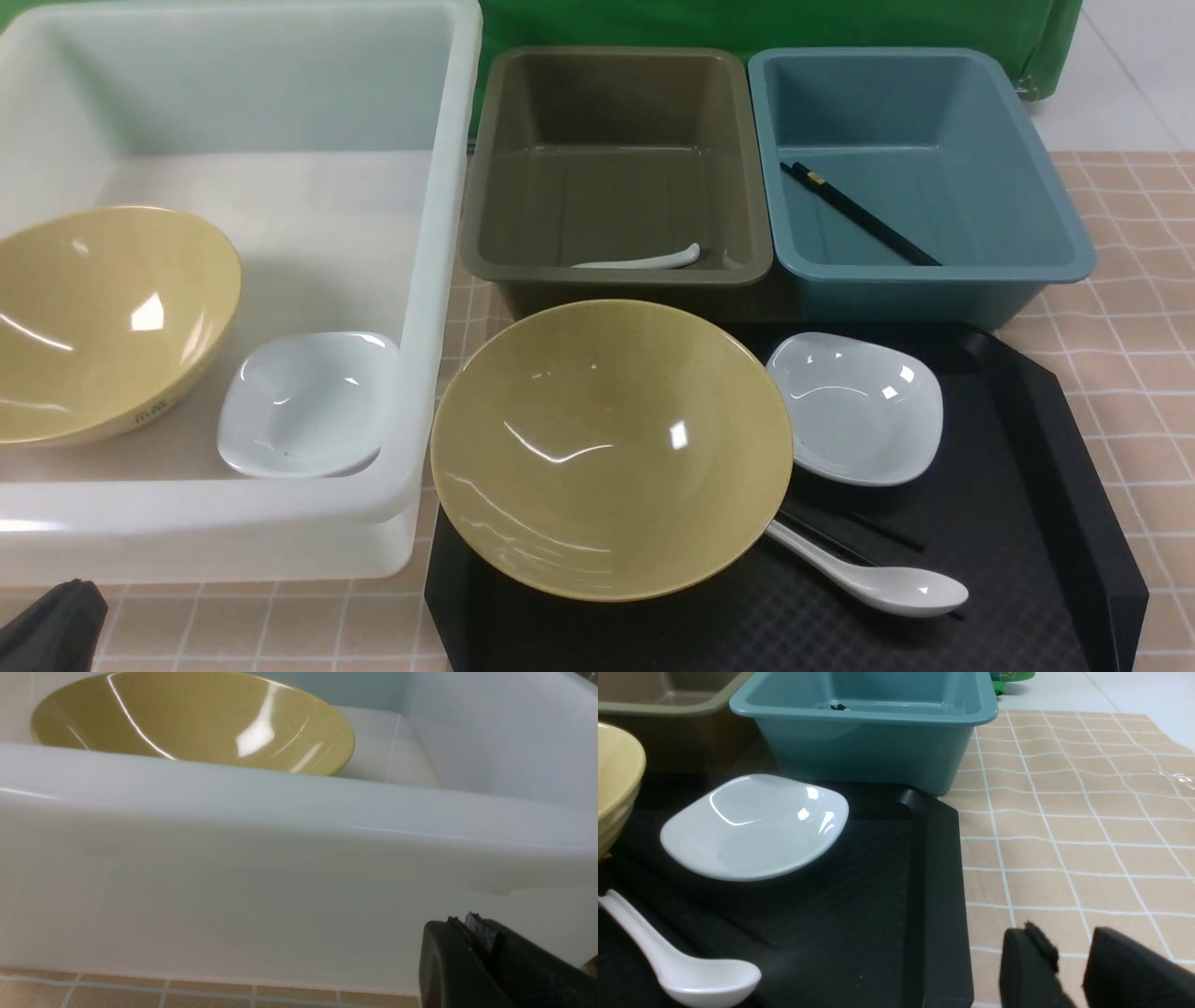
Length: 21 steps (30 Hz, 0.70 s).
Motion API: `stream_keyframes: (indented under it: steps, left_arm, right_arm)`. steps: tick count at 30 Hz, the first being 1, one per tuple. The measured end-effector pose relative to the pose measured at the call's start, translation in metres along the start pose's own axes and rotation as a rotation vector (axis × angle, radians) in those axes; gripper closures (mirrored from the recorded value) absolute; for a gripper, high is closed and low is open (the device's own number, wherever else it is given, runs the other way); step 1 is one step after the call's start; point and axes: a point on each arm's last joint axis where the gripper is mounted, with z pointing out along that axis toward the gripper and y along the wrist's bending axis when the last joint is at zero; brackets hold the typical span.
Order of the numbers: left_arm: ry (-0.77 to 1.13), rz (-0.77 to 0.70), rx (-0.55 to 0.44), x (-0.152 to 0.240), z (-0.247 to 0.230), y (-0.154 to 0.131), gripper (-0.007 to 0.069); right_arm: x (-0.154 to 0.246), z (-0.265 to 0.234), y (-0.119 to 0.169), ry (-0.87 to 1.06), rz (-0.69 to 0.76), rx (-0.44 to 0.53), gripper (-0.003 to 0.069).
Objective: On brown table put chopsticks spoon bowls plates into blue grey white boxes.
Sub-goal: 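Grasp the large bowl on the tray by its rim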
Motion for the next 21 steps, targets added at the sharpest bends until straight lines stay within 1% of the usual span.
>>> stream_keyframes:
  steps: [15, 17, 21]
  left_arm:
    - [-0.004, 0.003, -0.001, 0.0, 0.0, 0.0, 0.0632]
    - [-0.031, 0.003, -0.002, -0.003, 0.0, 0.0, 0.0632]
    - [-0.197, 0.003, -0.007, -0.018, -0.002, 0.001, 0.0632]
  right_arm:
    - [0.0, 0.0, 0.0, 0.0, 0.0, 0.0, 0.0421]
    - [0.0, 0.0, 0.0, 0.0, 0.0, 0.0, 0.0421]
    - [0.0, 0.0, 0.0, 0.0, -0.004, 0.0, 0.0421]
